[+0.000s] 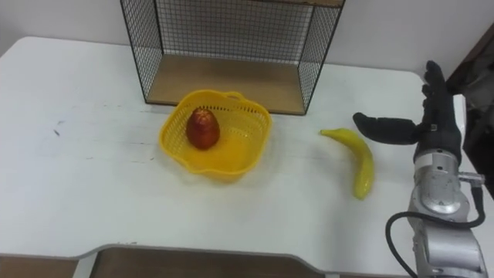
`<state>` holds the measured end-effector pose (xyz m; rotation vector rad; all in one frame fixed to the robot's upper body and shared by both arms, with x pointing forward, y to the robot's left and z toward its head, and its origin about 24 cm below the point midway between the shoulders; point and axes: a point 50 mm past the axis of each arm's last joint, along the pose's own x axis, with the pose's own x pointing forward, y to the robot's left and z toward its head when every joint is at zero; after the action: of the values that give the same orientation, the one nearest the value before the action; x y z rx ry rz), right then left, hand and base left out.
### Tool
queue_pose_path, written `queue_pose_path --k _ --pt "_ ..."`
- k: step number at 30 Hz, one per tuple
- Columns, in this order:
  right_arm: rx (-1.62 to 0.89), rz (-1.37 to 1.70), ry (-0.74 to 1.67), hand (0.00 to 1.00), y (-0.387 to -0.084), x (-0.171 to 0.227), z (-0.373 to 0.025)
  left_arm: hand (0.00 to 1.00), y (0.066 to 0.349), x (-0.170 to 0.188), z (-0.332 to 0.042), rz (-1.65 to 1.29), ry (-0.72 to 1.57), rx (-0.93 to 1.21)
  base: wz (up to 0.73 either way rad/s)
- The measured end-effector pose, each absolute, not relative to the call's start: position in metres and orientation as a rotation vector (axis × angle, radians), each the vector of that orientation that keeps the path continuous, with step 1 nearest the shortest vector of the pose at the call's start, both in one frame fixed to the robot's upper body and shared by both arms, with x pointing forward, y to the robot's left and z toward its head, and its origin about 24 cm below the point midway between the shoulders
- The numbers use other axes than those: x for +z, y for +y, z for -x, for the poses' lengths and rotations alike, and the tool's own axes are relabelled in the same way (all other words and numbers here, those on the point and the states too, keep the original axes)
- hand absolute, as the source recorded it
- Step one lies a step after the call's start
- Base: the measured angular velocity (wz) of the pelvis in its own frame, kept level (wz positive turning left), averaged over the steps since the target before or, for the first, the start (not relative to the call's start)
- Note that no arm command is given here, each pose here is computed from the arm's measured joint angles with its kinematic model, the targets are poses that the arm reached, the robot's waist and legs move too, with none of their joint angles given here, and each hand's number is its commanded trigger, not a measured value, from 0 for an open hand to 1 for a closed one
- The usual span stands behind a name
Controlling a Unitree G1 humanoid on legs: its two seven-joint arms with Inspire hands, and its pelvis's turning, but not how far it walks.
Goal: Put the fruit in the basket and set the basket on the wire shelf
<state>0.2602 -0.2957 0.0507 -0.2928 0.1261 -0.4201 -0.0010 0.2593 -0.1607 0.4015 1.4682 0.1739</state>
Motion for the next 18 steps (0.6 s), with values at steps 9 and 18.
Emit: queue_pose_path --k 9,18 --pt "-0.411 0.293 0.19 0.0 -0.3 0.038 -0.258 0.0 0.26 -0.161 0.002 -0.403 1.48 0.176 0.0" --pt "-0.382 0.282 0.247 0.0 -0.3 0.026 -0.261 0.0 0.261 -0.16 0.0 -0.407 1.473 0.178 0.0"
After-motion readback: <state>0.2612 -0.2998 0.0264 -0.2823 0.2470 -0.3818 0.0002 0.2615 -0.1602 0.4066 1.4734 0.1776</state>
